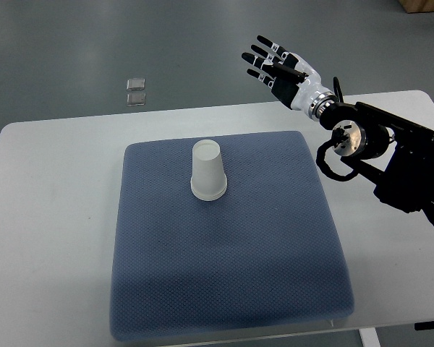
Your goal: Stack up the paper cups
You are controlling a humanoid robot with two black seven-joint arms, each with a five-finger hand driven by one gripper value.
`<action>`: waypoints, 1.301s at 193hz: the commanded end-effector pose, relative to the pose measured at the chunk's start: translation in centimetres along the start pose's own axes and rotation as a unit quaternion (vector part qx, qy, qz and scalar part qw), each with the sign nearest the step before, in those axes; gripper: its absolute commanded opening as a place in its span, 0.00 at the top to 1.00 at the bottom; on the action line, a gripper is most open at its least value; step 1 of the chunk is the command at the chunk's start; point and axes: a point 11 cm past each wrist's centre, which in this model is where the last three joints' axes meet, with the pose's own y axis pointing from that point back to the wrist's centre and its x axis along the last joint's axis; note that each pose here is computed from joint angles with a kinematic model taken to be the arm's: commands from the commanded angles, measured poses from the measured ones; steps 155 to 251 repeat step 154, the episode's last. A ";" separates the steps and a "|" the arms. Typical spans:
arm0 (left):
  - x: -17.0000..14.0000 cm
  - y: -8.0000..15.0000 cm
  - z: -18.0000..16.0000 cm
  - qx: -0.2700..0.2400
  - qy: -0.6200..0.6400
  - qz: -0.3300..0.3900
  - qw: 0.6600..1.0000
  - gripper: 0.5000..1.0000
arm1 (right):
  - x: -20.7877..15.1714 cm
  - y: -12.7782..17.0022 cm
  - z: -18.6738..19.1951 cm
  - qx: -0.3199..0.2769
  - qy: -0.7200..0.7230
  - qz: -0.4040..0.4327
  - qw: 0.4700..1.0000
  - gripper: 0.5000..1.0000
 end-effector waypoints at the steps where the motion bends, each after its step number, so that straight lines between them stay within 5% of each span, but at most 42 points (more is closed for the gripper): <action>1: 0.0 0.0 0.0 0.000 0.000 0.000 1.000 0.00 | 1.4 0.9 0.8 0.018 -0.028 0.005 0.999 0.17; 111: -0.1 0.0 0.0 0.000 -0.001 -0.002 1.000 0.00 | 6.8 4.3 3.9 0.039 -0.084 0.035 0.995 0.17; 251: -0.4 0.0 0.0 0.000 -0.001 -0.017 1.000 0.00 | 6.8 4.6 4.3 0.037 -0.087 0.028 0.995 0.17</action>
